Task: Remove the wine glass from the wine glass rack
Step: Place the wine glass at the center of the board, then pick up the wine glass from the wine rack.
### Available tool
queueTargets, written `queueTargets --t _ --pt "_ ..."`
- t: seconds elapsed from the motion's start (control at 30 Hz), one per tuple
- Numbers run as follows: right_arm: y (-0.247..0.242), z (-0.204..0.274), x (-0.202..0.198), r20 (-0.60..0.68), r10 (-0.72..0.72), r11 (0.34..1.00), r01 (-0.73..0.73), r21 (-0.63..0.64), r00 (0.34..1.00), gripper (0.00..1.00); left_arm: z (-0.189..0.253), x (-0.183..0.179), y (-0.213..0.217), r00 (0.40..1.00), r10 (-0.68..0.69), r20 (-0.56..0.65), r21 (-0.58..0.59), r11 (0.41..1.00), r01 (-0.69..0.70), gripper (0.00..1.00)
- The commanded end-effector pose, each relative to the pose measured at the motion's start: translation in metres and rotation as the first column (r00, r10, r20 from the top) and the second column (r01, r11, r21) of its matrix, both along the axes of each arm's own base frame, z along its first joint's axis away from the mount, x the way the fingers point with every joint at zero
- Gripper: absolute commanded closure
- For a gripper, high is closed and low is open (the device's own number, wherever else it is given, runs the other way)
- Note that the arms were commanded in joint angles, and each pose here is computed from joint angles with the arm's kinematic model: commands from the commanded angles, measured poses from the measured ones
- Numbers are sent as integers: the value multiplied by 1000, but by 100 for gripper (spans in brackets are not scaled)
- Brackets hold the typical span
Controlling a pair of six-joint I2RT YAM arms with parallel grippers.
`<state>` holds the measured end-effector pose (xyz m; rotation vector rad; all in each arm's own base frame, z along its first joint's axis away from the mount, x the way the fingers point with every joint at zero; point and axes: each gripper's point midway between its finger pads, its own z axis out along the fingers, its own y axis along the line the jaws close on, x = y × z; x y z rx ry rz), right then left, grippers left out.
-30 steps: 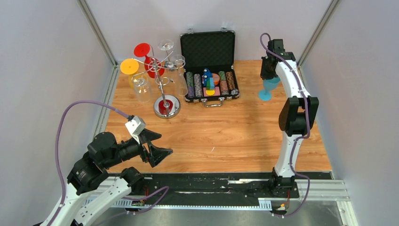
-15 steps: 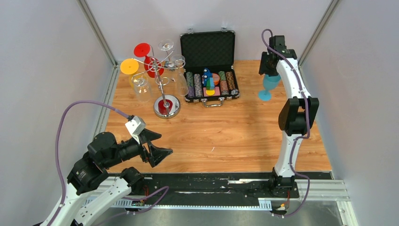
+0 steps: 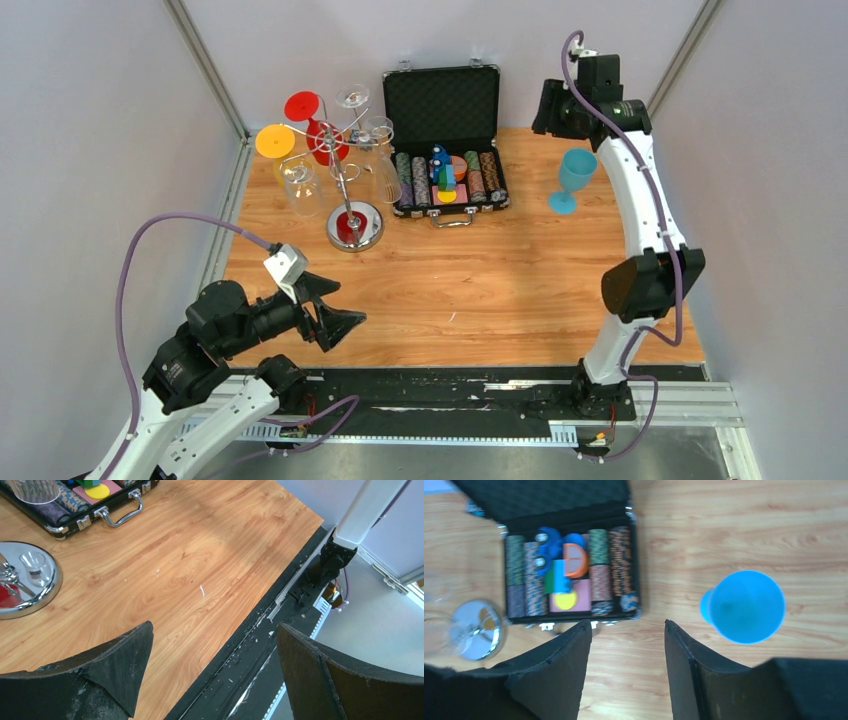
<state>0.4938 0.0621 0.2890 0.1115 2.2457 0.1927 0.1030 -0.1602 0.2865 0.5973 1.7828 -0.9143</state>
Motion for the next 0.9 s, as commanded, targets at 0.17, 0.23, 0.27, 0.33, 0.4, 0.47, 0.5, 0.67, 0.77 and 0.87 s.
queueTargets --t 0.17,0.23,0.27,0.33,0.4,0.47,0.5,0.67,0.77,0.87 --pt "110 105 -65 279 278 948 -309 76 919 43 7 8 7 997 75 20 -32 997 -74 0" --pt "131 116 -78 312 320 923 -368 108 895 42 8 10 9 996 89 17 -32 996 -88 0" --pt "140 122 -85 328 341 908 -399 128 881 41 7 10 9 996 93 12 -31 995 -93 0" --pt "158 130 -96 358 367 875 -450 180 858 41 7 11 10 995 100 9 -30 995 -100 0" --pt "174 137 -105 385 391 835 -498 235 836 40 7 11 11 995 104 11 -33 994 -103 0" --pt "186 140 -109 397 401 799 -527 288 825 40 8 11 11 994 106 13 -35 994 -106 0" --pt "192 141 -111 398 408 781 -540 315 822 40 8 11 11 994 107 12 -35 994 -106 0" --pt "217 142 -108 400 422 720 -569 397 813 40 7 12 12 993 114 8 -37 993 -113 0" --pt "231 140 -101 386 428 688 -572 447 817 40 7 12 12 993 118 5 -37 992 -117 0" --pt "244 139 -95 374 437 648 -575 500 818 40 7 12 12 993 119 4 -37 992 -119 0"
